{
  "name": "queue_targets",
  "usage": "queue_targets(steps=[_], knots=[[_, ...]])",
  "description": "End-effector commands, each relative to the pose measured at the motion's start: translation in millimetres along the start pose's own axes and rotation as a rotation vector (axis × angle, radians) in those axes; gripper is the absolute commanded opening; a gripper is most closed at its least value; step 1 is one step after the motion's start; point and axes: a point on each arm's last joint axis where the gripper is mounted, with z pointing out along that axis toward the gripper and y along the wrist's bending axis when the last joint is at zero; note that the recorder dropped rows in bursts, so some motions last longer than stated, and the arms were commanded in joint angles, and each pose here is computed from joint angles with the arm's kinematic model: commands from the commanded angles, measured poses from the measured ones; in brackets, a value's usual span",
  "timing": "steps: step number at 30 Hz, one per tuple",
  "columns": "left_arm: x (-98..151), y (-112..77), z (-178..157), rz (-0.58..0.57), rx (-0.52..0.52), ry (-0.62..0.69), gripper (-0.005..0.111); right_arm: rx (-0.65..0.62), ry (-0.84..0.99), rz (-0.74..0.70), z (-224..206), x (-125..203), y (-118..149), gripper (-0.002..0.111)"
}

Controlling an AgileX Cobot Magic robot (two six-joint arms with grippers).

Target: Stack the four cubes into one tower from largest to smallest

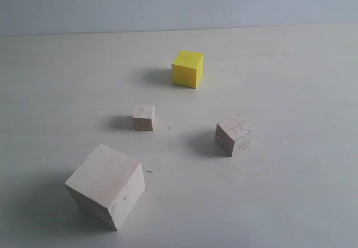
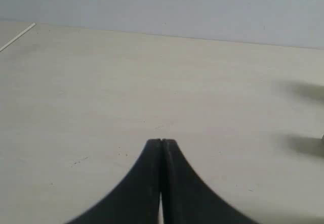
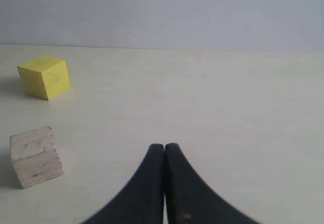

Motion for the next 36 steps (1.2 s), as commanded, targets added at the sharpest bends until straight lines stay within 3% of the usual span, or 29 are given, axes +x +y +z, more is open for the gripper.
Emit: queue_targets(steps=[1,22,25,31,35,36], knots=[[0,-0.1,0,0.005,0.004,-0.015,0.000,0.003,-0.004,-0.005,0,1,0,0.000],[0,-0.1,0,0.007,0.004,-0.015,0.000,0.004,-0.024,-0.005,0,-1,0,0.000],[-5,0.1,0,0.007,0.002,-0.061,0.000,0.008,-0.146,0.002,-1,-12,-1,0.000],[-25,0.9,-4,-0.010,-0.006,-0.284,0.000,0.025,-0.477,0.002,-10,-40,-2,0.000],[-27,1.1,-5,0.031,-0.014,-0.314,0.000,0.028,-0.528,0.000,-12,-45,-2,0.000],[-28,1.2,-5,0.086,-0.025,-0.318,0.000,0.028,-0.526,0.000,-12,-44,-2,0.000]])
